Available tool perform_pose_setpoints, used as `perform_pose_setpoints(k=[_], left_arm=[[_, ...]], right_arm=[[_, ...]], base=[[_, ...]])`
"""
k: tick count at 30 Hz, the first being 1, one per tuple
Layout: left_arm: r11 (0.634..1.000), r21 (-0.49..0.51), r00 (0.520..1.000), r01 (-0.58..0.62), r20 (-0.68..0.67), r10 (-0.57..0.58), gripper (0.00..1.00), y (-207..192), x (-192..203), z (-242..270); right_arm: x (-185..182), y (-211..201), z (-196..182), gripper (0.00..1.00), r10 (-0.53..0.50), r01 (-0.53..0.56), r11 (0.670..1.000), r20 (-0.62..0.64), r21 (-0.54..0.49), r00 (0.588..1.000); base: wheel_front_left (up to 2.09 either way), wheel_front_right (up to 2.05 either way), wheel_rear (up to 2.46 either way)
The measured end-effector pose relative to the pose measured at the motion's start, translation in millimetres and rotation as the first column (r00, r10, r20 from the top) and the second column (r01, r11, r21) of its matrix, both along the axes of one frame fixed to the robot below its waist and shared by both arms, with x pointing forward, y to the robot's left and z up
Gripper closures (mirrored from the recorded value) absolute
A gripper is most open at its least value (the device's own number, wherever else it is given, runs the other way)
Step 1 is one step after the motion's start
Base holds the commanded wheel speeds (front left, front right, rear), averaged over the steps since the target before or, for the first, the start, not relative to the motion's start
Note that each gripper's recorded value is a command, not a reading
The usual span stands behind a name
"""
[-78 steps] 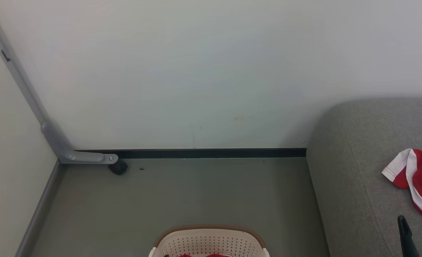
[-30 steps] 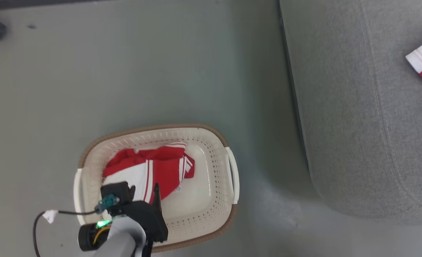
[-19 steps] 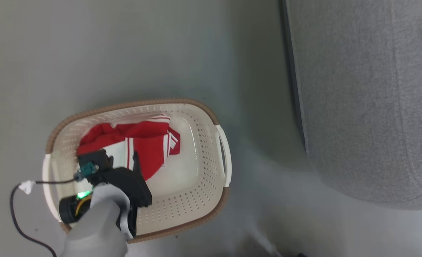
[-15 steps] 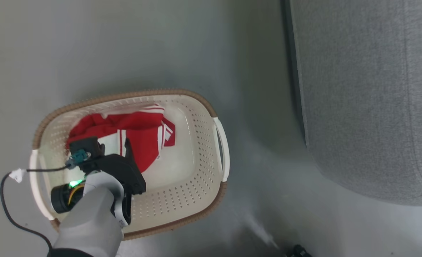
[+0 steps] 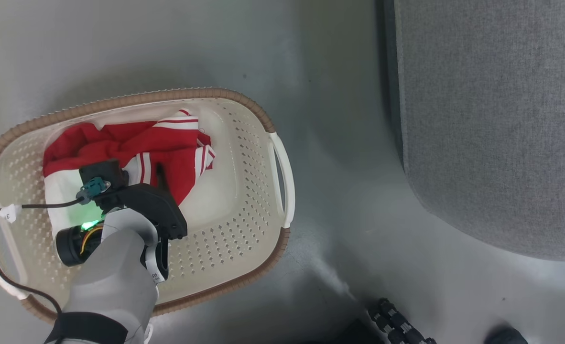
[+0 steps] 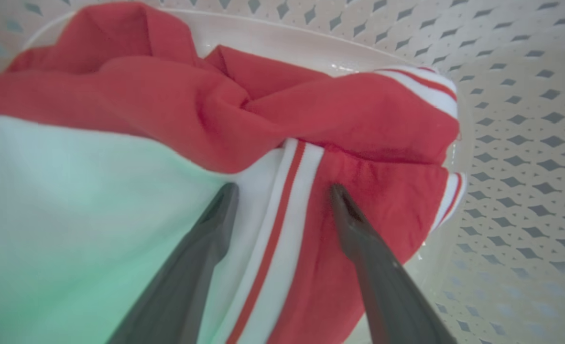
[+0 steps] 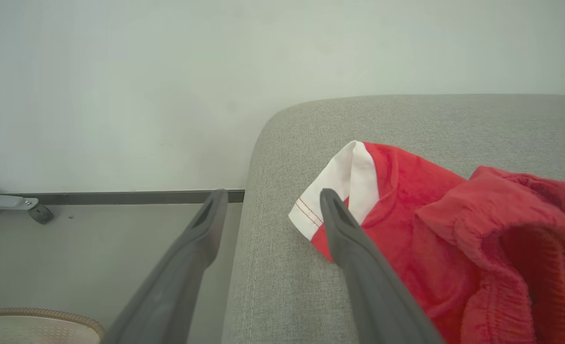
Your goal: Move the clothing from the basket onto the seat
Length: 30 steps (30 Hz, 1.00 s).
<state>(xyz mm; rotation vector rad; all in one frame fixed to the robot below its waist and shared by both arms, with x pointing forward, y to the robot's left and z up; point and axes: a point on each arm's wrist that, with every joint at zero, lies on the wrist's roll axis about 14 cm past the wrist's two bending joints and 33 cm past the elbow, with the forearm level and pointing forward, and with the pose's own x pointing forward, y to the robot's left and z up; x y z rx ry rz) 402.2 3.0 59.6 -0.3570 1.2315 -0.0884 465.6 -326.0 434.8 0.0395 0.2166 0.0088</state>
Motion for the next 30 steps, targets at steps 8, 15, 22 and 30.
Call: perform_pose_setpoints(k=[8, 15, 22, 30], left_arm=[[0.999, -0.023, 1.000, 0.022, -0.020, -0.022, 1.00, -12.8, -8.4, -7.9], [0.999, -0.036, 0.999, -0.001, -0.033, 0.000, 1.00, -17.5, -9.5, -8.6], [0.999, -0.033, 0.999, -0.022, -0.046, 0.021, 1.00, -14.2, -13.8, -3.6], [0.997, -0.015, 0.994, -0.077, -0.074, 0.076, 1.00, -0.7, -25.7, 7.9]], right_arm=[[0.7, -0.8, -5.4, 0.00, 0.002, -0.002, 1.000, -0.020, -0.010, 1.000], [1.5, -2.7, -4.8, 0.00, -0.002, 0.002, 1.000, -0.020, -0.015, 1.000], [2.1, -2.4, 1.0, 0.00, 0.001, -0.001, 1.000, -0.004, -0.012, 1.000], [0.8, 0.0, 11.2, 0.00, 0.011, -0.011, 1.000, 0.021, -0.006, 1.000]], base=[[0.00, 0.00, 0.00], [0.00, 0.00, 0.00], [0.00, 0.00, 0.00], [0.00, 0.00, 0.00]])
